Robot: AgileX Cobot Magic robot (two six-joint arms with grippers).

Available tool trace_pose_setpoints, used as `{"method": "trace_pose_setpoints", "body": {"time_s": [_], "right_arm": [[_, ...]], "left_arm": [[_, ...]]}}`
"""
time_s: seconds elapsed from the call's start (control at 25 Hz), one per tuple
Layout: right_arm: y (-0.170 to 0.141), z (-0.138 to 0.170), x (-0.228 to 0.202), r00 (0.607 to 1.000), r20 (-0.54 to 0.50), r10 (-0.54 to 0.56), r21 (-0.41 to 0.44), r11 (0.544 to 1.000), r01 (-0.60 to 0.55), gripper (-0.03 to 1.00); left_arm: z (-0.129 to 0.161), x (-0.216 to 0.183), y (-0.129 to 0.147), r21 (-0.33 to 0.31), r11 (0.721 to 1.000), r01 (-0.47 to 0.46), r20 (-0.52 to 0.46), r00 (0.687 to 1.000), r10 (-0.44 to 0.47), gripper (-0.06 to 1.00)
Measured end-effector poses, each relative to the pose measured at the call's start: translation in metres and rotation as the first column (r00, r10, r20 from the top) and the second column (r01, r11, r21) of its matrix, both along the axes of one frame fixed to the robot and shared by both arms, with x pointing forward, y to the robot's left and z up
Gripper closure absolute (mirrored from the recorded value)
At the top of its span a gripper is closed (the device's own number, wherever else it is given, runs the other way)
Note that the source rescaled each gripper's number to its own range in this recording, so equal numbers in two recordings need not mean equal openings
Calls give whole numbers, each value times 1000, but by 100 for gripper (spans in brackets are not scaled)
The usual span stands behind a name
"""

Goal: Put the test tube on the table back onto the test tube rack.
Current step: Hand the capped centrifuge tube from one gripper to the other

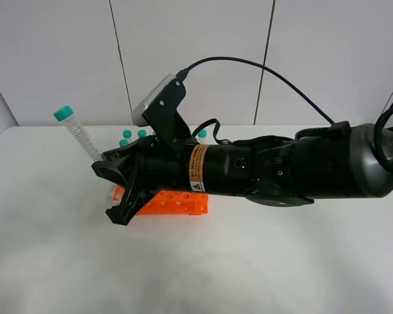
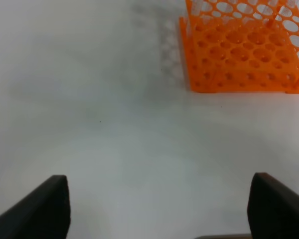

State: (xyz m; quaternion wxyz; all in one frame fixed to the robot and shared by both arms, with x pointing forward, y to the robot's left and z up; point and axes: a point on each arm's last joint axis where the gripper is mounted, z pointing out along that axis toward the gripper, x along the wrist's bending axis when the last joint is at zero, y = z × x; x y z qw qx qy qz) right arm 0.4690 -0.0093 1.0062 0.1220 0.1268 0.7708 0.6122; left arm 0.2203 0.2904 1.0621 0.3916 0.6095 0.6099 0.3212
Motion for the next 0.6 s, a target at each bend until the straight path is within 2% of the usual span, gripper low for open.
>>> {"method": "trace_pose_setpoints", "body": {"time_s": [0.24, 0.36, 0.6], "right_arm": [[-31, 0, 10, 998, -1, -59, 9, 998, 59, 96], [-34, -3, 9, 999, 20, -28, -27, 999, 28, 96], [-33, -2, 8, 1000, 11, -14, -19, 1000, 14, 96]], "left_arm": [[9, 0, -1, -7, 1000, 4, 23, 1000, -4, 10], [23, 11, -2, -5, 1000, 23, -19, 1000, -23, 10], [57, 39, -2, 26, 998, 56, -47, 997, -55, 10]]}}
